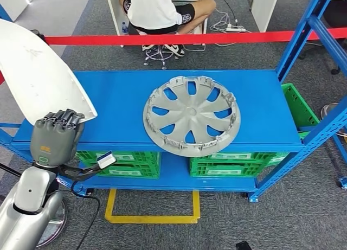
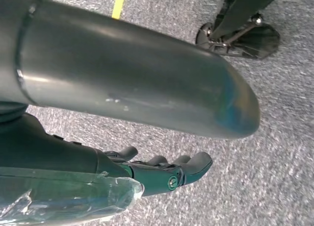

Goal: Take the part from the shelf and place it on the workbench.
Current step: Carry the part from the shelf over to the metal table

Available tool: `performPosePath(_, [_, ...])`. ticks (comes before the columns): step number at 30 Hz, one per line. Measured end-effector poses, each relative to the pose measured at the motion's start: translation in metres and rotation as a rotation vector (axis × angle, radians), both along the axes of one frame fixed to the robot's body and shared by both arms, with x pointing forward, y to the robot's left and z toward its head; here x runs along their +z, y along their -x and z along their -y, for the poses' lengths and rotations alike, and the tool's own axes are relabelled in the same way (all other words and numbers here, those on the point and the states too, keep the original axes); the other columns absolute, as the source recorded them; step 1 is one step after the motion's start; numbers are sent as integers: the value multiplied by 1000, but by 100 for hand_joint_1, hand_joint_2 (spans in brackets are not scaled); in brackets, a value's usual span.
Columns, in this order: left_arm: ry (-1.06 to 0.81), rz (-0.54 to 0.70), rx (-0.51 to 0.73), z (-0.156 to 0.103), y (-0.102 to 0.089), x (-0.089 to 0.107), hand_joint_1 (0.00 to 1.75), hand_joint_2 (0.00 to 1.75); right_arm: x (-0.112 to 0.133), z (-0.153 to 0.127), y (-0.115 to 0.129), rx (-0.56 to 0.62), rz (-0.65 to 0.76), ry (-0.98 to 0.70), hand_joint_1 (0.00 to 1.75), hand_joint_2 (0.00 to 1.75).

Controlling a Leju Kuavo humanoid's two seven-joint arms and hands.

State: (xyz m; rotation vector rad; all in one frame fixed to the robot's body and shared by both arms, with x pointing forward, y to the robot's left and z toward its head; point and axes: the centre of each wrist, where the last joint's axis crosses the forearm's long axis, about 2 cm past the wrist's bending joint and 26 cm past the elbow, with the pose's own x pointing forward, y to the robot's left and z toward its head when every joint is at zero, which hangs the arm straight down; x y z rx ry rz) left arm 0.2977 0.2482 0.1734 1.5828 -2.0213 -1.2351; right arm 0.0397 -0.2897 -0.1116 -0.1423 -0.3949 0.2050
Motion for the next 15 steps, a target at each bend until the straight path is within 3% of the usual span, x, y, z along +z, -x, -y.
performPosePath(15, [-14, -24, 7, 1, -4, 1, 175, 175, 0, -1, 1, -16, 3, -4, 0, 0])
